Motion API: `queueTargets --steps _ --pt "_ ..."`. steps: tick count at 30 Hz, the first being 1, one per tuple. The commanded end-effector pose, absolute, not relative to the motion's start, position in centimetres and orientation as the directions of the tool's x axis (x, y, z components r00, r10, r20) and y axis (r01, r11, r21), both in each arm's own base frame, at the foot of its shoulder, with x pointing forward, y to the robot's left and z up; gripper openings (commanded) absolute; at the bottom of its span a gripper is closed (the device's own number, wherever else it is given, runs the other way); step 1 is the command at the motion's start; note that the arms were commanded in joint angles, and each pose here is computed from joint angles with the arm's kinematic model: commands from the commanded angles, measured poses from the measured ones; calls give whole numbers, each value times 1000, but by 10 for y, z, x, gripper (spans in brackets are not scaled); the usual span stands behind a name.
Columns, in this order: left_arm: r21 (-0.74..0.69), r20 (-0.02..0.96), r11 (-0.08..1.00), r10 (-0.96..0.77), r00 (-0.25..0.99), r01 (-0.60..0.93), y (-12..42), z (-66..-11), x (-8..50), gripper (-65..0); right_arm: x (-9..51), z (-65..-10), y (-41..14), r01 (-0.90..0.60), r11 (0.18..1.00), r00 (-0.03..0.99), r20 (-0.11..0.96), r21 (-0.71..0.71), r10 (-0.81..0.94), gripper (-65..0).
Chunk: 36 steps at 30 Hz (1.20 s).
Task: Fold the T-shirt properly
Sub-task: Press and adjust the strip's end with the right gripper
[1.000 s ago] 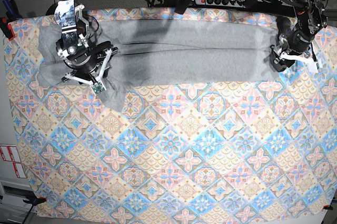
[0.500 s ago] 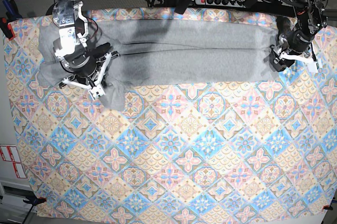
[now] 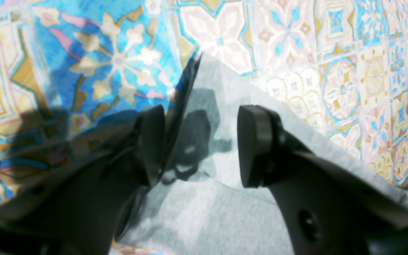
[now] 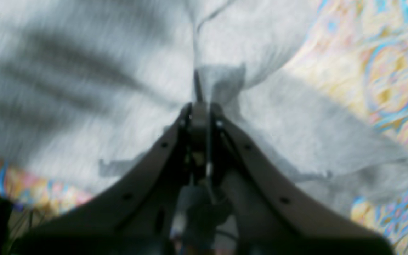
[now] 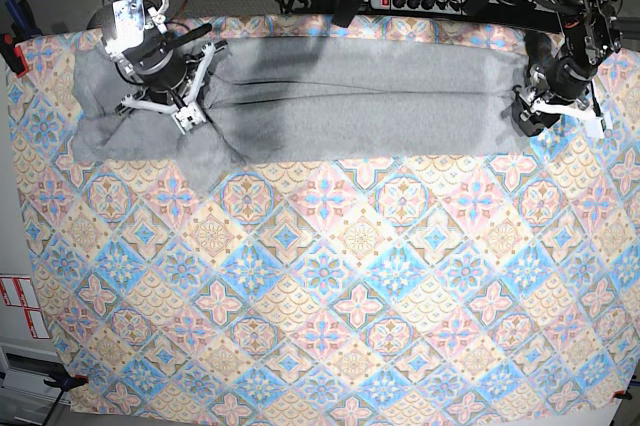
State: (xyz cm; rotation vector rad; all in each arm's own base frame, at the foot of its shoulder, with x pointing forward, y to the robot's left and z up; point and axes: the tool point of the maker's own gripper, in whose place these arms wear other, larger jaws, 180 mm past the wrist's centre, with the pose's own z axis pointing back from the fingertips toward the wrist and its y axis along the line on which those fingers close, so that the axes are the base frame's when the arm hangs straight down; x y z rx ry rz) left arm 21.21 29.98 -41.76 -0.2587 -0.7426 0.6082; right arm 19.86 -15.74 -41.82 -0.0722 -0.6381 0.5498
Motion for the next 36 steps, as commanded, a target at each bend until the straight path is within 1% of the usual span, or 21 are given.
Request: queueTargets --steps 1,11,16,18,23,26,30,33,36 --pt "-425 583 808 589 560 -407 305 -407 219 -314 204 -407 -161 -452 856 642 574 -251 508 -650" --pt "-425 582 807 590 559 -410 306 -408 218 -314 177 -416 -161 -468 855 676 532 -225 510 -650" --pt "-425 582 807 590 559 -410 306 -408 218 -314 174 -418 -161 -470 855 682 525 -219 509 -648" --pt "-425 581 807 590 560 -410 306 -408 218 -314 174 -418 -161 -470 855 682 525 -219 509 -623" --pt "-427 578 806 592 562 -410 305 -409 218 -314 174 -418 -161 -470 855 682 525 -219 509 -515" --pt "-426 579 807 591 562 -410 305 -409 218 -314 176 -417 -161 -468 855 679 529 -223 509 -487" --pt "-426 580 807 591 561 -410 305 -408 218 -314 181 -412 -170 -443 863 675 544 -241 499 -496" --pt "-427 578 806 592 562 -410 305 -409 218 -314 192 -405 -162 -442 864 633 599 -239 490 -509" --pt "-427 578 806 592 562 -410 305 -409 218 -314 203 -398 -149 -458 858 592 640 -232 489 -508"
